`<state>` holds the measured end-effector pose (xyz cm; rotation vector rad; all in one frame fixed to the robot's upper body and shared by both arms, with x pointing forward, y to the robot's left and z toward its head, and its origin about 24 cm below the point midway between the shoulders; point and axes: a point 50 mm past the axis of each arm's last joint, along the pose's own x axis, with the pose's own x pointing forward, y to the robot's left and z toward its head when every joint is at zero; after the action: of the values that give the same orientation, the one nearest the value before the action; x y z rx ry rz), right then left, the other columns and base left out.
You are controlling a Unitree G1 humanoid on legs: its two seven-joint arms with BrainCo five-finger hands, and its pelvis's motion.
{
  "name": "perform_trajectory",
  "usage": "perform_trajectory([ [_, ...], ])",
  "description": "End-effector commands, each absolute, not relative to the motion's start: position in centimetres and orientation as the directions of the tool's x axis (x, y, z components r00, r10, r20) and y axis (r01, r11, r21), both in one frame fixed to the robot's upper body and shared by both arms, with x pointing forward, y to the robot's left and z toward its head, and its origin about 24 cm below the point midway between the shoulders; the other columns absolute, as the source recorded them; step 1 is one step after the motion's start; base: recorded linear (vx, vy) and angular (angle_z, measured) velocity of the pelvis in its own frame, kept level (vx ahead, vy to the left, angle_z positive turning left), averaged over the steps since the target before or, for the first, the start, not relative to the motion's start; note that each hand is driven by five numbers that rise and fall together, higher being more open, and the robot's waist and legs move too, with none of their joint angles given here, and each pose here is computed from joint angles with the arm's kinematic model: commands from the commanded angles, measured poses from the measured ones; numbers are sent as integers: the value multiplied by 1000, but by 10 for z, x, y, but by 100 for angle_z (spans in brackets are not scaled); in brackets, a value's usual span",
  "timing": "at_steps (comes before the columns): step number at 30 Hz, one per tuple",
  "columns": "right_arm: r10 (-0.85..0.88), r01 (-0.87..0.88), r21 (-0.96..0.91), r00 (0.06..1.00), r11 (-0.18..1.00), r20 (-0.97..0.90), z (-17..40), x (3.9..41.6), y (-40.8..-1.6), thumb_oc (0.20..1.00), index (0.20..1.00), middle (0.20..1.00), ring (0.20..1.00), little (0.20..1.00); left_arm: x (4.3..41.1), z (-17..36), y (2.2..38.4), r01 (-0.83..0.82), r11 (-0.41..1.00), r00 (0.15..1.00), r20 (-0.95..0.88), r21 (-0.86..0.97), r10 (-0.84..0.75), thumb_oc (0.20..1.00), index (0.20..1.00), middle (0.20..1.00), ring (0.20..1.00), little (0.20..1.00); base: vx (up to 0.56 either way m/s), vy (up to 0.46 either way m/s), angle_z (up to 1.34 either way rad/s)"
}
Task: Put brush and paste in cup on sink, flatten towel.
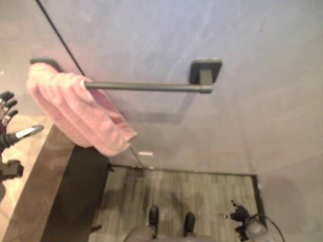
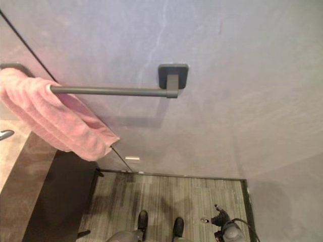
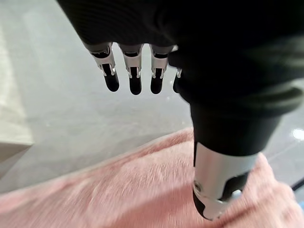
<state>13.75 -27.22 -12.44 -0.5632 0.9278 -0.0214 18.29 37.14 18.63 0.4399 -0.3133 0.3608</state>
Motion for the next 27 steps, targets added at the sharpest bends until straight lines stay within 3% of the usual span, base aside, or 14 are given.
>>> perform_trajectory([
  [1,-231,-247,-505,670,827,-706,-112,157,-276,1000,1000,1000,1000,1000,184,222,384,-490,798,818,502,351,282,1000,1000,1000,1000,1000,0,0,0],
  [18,-194,-246,-521,733,818,-651,-99,170,-273,1000,1000,1000,1000,1000,212,233,376,-425,816,850,484,393,210,1000,1000,1000,1000,1000,10,-6,-6],
  [19,-185,-243,-520,746,819,-640,-97,172,-272,1000,1000,1000,1000,1000,215,227,371,-381,839,869,460,389,181,928,928,928,928,928,17,-17,-10],
  [27,-81,-230,-502,849,834,-523,-70,196,-258,1000,1000,1000,1000,1000,219,207,359,-269,878,924,363,397,120,840,840,840,840,840,6,-8,-3],
])
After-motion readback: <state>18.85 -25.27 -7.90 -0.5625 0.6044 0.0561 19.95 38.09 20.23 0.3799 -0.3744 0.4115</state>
